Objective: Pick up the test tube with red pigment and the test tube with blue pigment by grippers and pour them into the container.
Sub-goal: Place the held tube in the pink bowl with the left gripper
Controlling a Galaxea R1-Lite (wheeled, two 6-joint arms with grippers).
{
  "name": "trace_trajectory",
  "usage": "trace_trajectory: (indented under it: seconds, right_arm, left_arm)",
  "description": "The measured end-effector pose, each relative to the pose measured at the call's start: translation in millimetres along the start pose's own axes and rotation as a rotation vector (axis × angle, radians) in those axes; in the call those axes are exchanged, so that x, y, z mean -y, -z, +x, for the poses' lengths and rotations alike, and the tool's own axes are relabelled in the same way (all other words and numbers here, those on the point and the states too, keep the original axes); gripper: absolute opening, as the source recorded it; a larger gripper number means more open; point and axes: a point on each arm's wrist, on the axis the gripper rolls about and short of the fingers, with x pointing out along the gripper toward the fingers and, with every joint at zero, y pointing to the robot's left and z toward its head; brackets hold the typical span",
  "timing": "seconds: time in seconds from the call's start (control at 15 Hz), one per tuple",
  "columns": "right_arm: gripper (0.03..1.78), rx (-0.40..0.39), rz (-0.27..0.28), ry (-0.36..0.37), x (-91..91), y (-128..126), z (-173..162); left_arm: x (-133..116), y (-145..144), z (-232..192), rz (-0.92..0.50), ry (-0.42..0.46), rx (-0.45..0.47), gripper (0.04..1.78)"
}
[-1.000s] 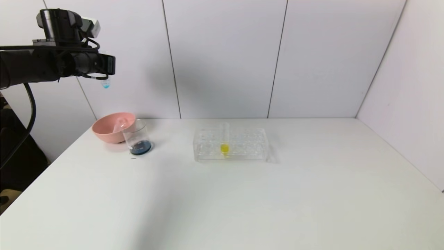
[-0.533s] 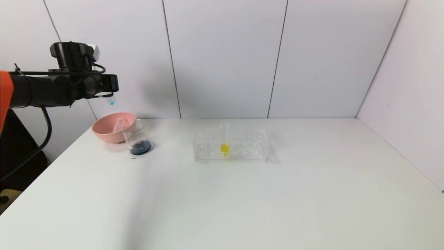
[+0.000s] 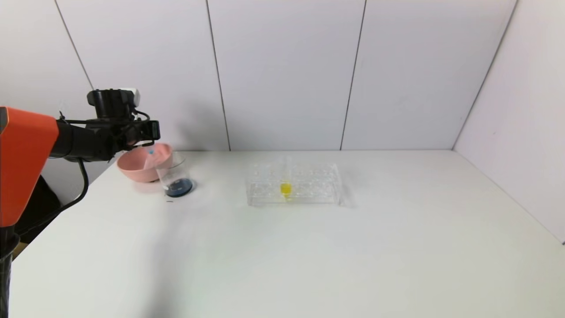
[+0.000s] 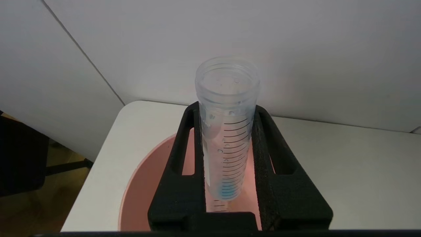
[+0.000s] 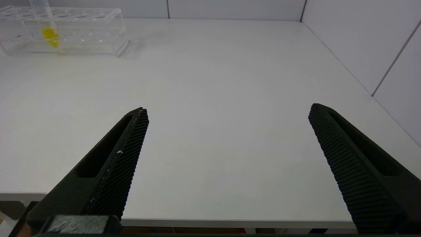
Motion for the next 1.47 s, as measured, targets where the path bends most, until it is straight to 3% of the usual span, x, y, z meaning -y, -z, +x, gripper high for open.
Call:
trace_trajectory:
  seconds: [0.6,0.73,0.87,1.2,1.47]
  right_arm:
    - [1.77,0.000,0.000,0.000,0.0,0.0,0.0]
    - [1.78,0.000,0.000,0.000,0.0,0.0,0.0]
    - [1.78,0.000,0.000,0.000,0.0,0.0,0.0]
    - [1.77,0.000,0.000,0.000,0.0,0.0,0.0]
    - [1.77,0.000,0.000,0.000,0.0,0.0,0.0]
  left_arm:
    - [1.5,18.0,6.4,0.002,0.003,-0.050,0.45]
    - [2.4,17.6,6.1,-0.008,0.005,-0.049,0.54]
    - [2.9,16.4,5.9,-0.010,0.006,-0.042,0.74]
    - [2.8,13.1,6.1,-0.012,0.006,-0.002,1.50]
    - [4.8,4.7,-0.3,-0.001,0.011,0.016,1.77]
